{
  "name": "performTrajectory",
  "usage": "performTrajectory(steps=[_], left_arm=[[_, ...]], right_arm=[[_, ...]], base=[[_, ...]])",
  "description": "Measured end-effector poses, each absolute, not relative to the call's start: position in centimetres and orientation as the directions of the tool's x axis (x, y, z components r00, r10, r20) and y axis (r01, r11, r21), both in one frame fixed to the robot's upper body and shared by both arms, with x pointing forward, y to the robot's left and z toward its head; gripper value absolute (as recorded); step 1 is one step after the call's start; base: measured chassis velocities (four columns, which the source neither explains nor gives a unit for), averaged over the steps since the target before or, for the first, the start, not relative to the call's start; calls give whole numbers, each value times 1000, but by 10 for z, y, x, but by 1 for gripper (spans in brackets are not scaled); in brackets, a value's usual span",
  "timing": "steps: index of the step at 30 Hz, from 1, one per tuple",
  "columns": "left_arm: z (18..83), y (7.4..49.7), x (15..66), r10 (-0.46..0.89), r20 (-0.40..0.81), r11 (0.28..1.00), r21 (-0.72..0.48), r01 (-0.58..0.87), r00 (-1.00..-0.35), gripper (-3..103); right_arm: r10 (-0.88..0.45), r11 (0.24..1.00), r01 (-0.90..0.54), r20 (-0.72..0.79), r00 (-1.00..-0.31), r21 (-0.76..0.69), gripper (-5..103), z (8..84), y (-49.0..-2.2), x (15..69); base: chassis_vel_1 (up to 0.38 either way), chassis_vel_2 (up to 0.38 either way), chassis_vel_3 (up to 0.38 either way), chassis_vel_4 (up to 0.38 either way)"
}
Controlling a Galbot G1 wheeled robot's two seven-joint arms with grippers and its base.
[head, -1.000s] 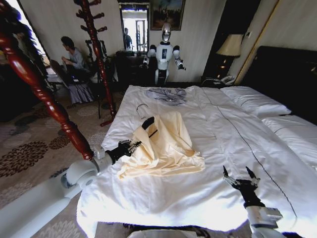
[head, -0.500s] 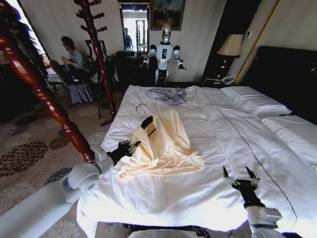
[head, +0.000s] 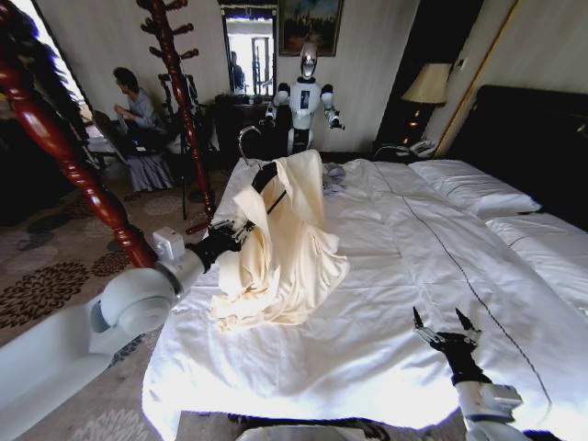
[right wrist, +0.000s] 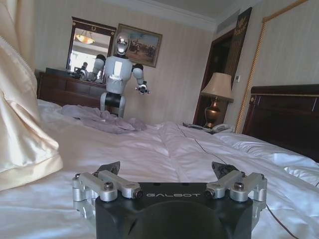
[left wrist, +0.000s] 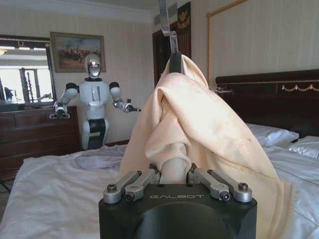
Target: Pick up the clothes from the bed and hang them on the clothes hanger.
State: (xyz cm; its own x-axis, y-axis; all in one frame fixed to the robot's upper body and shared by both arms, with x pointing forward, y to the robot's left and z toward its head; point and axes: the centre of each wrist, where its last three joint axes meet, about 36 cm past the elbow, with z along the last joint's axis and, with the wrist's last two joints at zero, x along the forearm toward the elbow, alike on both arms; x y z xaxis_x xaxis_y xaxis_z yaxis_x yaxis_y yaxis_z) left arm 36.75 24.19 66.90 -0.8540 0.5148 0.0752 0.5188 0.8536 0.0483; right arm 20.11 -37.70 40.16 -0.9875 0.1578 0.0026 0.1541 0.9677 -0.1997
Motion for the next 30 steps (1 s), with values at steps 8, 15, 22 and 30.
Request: performTrajectory(steps=[8,15,22,30], left_arm=[[700,252,369,438,85,889,105,445,-895,19],[736,270,376,378,39,916,132,380,-925,19],[779,283,381,321,1,940,117,319,-947,19],[808,299,391,194,35,976,97,196,-980,19]], right_arm=[[158,968,154,3,-987,-200,100,402,-377,201],[158,968,154,3,-987,-200,100,402,-377,201],[158,968,154,3,-987,-200,100,402,-377,201],[158,968,154,3,-987,-200,100,402,-377,201]], base=[[0,0,0,0],[0,0,0,0],[0,0,0,0],[0,0,0,0]])
